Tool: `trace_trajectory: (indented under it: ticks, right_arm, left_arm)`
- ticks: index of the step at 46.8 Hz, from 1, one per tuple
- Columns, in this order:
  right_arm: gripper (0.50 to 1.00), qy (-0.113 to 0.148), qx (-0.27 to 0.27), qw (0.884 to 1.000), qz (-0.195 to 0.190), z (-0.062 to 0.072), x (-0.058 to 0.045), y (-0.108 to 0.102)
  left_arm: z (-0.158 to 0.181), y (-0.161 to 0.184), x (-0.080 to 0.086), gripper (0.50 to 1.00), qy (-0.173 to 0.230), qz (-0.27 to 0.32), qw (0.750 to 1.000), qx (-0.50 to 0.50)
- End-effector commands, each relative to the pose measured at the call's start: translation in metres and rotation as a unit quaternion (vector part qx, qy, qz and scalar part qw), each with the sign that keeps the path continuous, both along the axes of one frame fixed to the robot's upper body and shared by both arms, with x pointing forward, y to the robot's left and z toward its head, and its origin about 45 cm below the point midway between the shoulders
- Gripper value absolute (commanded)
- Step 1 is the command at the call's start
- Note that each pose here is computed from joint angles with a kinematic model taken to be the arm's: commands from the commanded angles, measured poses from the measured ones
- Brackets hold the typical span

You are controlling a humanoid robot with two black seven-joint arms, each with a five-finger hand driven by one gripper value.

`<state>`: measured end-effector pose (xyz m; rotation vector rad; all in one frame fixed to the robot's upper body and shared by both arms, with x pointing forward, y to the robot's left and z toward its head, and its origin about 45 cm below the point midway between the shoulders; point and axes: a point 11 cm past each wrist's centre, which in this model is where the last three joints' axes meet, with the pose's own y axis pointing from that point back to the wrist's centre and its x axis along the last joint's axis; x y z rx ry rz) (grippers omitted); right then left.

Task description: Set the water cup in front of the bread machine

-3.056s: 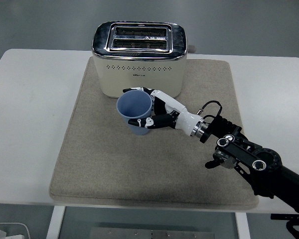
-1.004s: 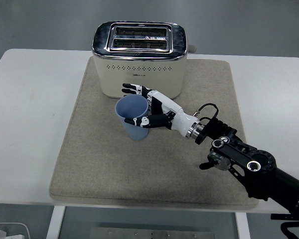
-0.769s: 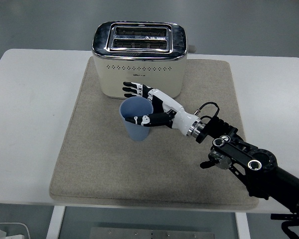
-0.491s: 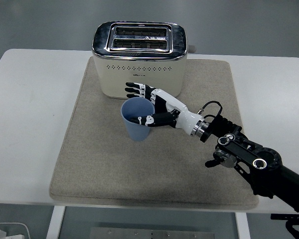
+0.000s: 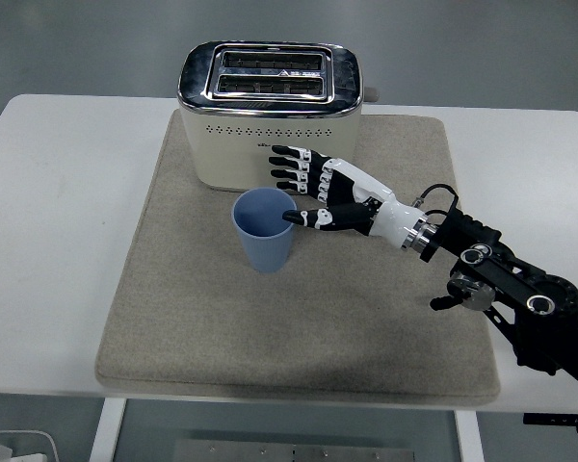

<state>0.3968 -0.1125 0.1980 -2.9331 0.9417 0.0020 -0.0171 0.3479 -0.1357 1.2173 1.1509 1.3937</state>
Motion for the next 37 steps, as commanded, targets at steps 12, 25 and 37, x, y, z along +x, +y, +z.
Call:
trace_trajectory:
  ticks: [12,25,37]
  right_arm:
    - [0.930,0.000,-0.005,1.000,-0.008,0.002,0.005,-0.032]
    - [0.930,-0.005,-0.008,1.000,-0.013,0.004,0.006,-0.060]
    - [0.938,0.002,-0.019,0.999,-0.044,-0.001,0.010,-0.093]
  left_arm:
    - [0.000,0.000,0.000,1.000,0.000,0.000,1.000,0.000]
    - [0.000,0.000,0.000,1.000,0.000,0.000,1.000,0.000]
    - [0.000,0.000,0.000,1.000,0.000,0.000,1.000,0.000]
